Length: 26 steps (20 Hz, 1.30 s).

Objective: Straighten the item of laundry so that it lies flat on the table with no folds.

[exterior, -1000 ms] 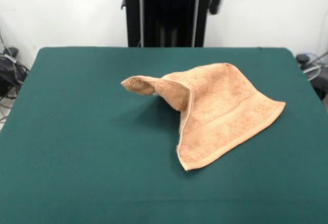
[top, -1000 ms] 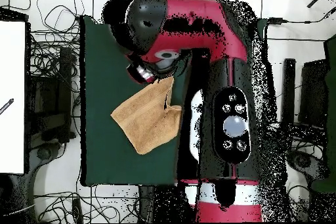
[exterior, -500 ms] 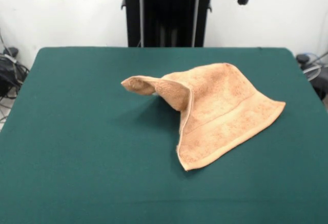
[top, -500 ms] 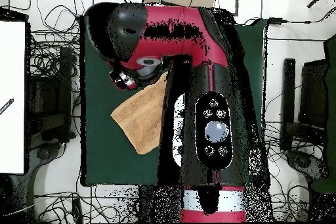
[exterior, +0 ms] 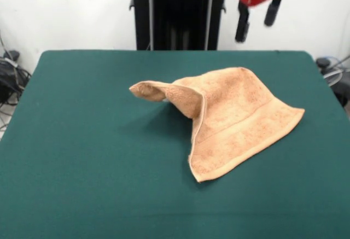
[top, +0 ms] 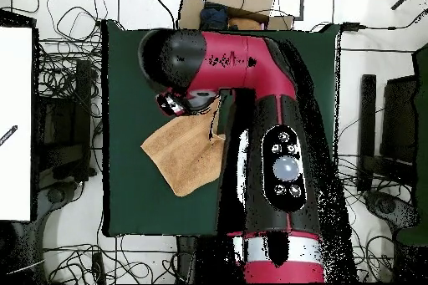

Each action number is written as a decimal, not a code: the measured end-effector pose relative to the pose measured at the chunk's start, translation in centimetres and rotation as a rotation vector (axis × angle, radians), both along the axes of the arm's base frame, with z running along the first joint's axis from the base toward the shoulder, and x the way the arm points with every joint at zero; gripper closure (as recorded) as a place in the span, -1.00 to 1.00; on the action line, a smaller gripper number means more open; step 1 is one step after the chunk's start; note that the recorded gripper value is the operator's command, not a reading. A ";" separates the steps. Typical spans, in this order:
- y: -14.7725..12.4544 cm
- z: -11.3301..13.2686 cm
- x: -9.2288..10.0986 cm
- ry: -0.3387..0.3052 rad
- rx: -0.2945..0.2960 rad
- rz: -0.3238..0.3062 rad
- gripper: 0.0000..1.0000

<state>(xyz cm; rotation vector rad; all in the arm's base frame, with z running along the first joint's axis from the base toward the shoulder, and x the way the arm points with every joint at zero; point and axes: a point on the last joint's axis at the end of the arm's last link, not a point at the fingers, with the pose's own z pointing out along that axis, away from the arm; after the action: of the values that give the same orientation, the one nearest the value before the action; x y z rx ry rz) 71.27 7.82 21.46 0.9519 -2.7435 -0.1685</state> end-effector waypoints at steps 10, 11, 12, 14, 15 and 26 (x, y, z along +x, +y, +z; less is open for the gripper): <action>0.4 -5.2 -2.7 -0.032 0.010 0.004 -1.00; 0.5 -5.5 -3.0 -0.023 0.011 0.005 -1.00; 0.7 -6.0 -3.8 -0.005 0.013 0.007 -1.00; 0.8 -6.4 -4.4 0.012 0.015 0.009 -1.00; 0.8 -6.5 -4.6 0.016 0.015 0.009 -1.00; -1.2 -8.8 -6.7 0.046 0.039 -0.044 -1.00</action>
<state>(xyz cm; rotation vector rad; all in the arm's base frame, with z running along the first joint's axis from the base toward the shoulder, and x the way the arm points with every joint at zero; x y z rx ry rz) 64.52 6.57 12.71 0.8870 -2.7294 -0.2499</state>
